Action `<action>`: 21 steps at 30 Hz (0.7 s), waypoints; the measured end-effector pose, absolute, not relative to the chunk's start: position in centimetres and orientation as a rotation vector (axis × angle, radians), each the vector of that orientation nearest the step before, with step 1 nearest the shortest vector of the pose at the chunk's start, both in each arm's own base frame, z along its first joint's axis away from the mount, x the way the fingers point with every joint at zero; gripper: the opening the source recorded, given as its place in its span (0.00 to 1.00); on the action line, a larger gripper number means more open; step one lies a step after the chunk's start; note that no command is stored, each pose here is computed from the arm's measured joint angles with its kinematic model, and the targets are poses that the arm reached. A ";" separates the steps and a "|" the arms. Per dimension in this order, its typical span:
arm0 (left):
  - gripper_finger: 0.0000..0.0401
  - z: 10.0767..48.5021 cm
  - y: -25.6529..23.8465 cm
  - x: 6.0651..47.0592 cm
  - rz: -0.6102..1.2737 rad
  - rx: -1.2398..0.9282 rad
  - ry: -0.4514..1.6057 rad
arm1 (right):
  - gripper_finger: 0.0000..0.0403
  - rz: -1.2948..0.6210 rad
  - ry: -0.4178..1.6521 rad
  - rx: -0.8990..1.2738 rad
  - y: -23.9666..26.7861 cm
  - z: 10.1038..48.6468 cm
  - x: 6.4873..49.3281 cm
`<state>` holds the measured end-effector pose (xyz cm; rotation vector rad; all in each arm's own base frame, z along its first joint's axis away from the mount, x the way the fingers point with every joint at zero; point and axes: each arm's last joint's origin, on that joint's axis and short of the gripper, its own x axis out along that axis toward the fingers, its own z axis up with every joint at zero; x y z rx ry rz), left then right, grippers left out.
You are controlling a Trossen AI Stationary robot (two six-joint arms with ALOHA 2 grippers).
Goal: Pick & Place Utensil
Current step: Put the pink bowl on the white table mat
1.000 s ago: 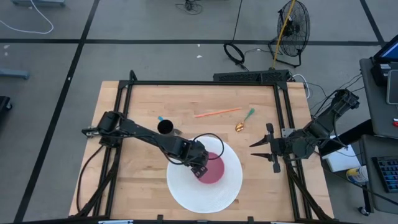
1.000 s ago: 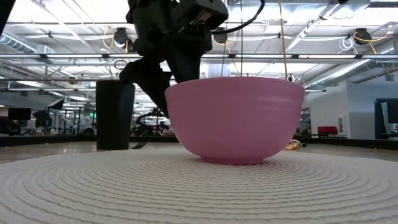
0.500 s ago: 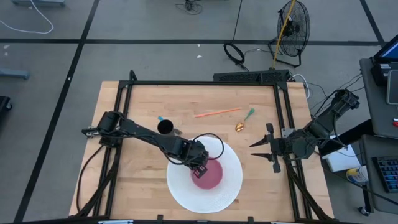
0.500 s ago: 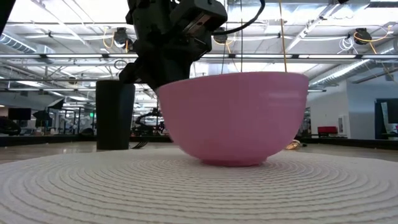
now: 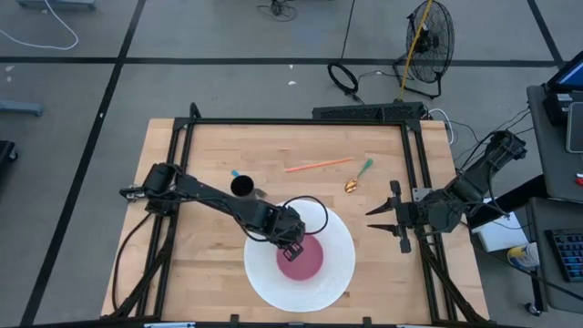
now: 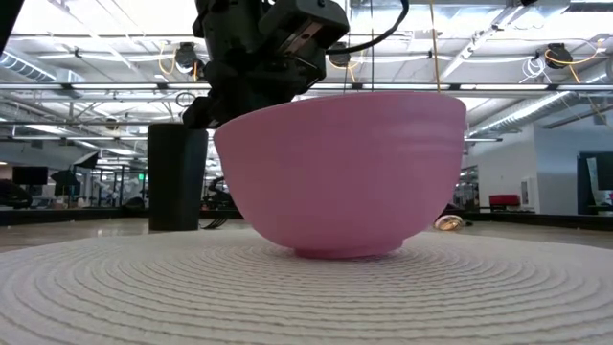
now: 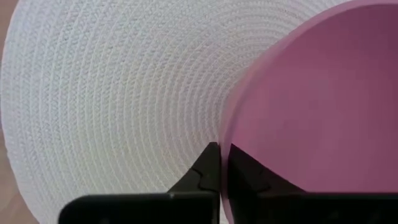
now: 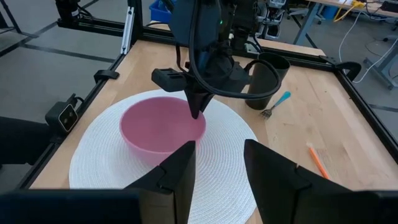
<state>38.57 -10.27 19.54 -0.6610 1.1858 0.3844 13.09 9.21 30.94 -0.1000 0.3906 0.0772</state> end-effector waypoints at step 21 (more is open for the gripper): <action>0.02 21.2 -10.7 36.0 0.392 -0.660 1.342 | 0.32 0.069 0.414 -0.092 9.1 30.7 13.0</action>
